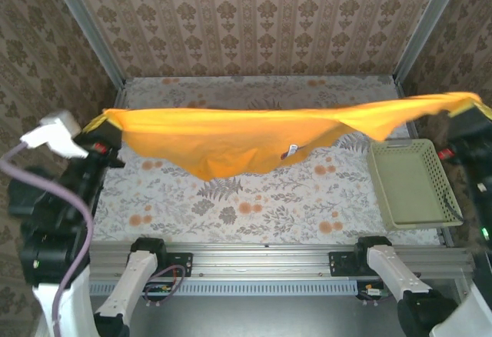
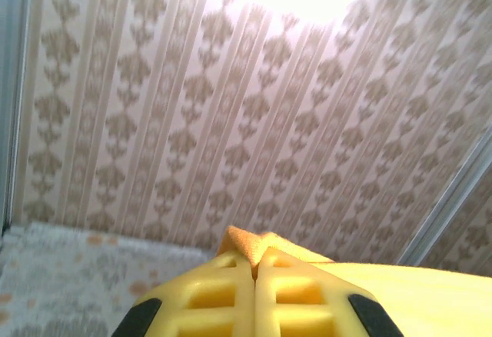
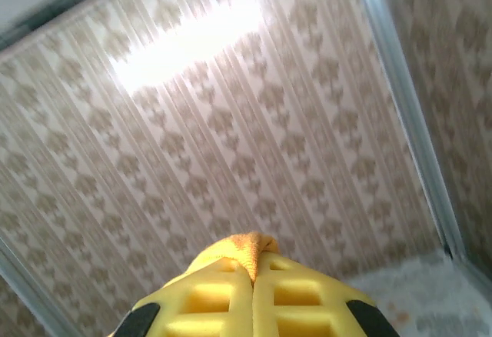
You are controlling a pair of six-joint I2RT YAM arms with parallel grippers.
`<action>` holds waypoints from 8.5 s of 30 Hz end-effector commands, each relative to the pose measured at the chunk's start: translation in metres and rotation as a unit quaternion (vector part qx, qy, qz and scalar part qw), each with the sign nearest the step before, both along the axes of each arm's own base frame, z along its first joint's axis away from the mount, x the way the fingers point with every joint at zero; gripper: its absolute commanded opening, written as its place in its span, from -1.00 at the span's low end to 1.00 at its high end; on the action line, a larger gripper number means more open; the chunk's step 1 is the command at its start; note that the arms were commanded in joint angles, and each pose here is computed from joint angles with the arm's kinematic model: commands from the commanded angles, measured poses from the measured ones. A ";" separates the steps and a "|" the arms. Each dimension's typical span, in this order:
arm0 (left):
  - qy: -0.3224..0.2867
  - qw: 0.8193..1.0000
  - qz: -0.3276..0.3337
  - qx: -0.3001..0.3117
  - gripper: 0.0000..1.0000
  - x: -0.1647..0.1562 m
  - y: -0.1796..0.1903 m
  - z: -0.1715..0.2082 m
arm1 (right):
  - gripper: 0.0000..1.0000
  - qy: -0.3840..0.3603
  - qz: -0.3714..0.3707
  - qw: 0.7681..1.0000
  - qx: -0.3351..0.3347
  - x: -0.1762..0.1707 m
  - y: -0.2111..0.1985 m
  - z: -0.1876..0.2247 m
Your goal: Fold the inside-out t-shirt
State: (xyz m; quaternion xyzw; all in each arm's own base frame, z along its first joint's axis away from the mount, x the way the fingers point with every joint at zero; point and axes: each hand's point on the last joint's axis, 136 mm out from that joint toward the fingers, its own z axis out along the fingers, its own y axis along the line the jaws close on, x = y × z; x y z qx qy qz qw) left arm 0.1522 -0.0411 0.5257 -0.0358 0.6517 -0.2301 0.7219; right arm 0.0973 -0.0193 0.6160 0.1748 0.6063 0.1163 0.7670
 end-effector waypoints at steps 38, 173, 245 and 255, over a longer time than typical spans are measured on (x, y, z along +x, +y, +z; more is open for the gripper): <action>-0.019 0.999 -0.028 0.036 -1.00 0.292 0.028 0.075 | -1.00 -0.031 0.030 0.999 0.002 0.305 -0.021 0.056; 0.579 0.800 0.115 0.106 -0.62 0.435 0.018 -0.481 | 0.17 0.631 0.012 0.760 0.154 0.459 0.044 -0.607; 0.482 0.872 -0.082 -0.023 -0.50 0.473 -0.026 -0.436 | 0.15 0.579 0.027 0.804 0.131 0.445 0.032 -0.577; 0.515 0.856 -0.035 0.040 -0.04 0.467 -0.021 -0.456 | 0.20 0.551 0.067 0.828 0.076 0.495 0.039 -0.547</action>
